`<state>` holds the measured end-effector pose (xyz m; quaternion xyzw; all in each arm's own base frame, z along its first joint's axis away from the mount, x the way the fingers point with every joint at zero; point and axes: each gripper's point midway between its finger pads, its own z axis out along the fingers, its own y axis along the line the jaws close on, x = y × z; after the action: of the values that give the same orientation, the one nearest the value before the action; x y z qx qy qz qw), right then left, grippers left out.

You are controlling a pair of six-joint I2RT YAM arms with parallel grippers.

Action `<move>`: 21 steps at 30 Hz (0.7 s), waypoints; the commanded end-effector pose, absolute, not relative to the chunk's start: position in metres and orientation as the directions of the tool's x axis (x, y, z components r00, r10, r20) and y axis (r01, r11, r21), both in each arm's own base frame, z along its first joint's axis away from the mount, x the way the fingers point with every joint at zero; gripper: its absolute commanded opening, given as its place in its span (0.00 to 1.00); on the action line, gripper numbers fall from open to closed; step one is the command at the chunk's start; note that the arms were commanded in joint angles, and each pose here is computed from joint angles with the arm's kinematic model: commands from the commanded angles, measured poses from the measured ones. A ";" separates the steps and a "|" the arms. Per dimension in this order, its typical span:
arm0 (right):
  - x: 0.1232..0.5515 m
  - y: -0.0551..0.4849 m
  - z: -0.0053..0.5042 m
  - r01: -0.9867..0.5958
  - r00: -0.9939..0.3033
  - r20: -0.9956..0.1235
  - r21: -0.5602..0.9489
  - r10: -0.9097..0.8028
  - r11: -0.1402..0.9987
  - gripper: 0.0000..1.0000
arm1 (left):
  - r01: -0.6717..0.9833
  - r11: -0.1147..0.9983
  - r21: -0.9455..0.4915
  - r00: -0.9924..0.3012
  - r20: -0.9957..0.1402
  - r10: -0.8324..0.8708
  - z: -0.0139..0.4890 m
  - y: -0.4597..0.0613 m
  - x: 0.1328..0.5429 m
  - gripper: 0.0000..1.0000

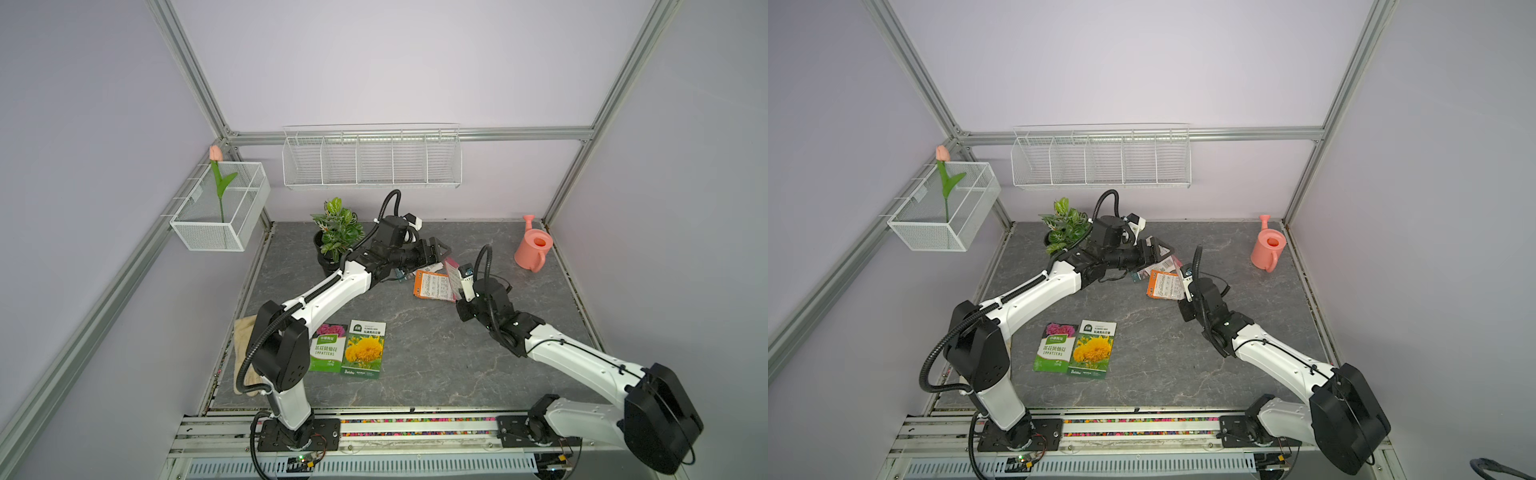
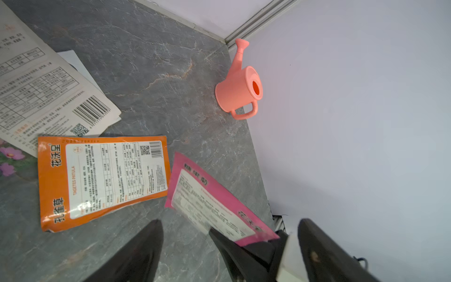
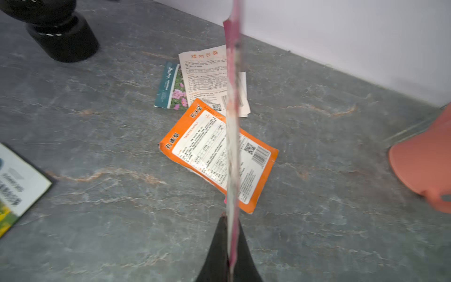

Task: Arrange the seed packets in a row
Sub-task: Pick up the seed packet from the center of the board.

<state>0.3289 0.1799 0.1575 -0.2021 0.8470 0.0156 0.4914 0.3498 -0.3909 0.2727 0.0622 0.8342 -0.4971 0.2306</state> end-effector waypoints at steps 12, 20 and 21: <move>0.327 0.203 0.203 -0.319 -0.181 -0.851 -0.424 -0.494 0.848 0.07 | 0.019 0.405 -0.914 -0.978 -0.100 -0.181 0.254 -0.396 0.330 0.93; 0.324 0.212 0.192 -0.319 -0.180 -0.805 -0.496 -0.566 0.808 0.07 | -0.005 0.353 -0.935 -0.987 -0.053 -0.153 0.255 -0.409 0.337 0.68; 0.325 0.212 0.190 -0.314 -0.185 -0.800 -0.502 -0.570 0.806 0.07 | -0.005 0.357 -0.934 -0.987 -0.053 -0.153 0.255 -0.408 0.336 0.60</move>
<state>0.3215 0.2148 0.1891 -0.2908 0.7675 -0.0846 0.5649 0.3323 -0.4032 0.2356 -0.0514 0.8362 -0.5421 0.0651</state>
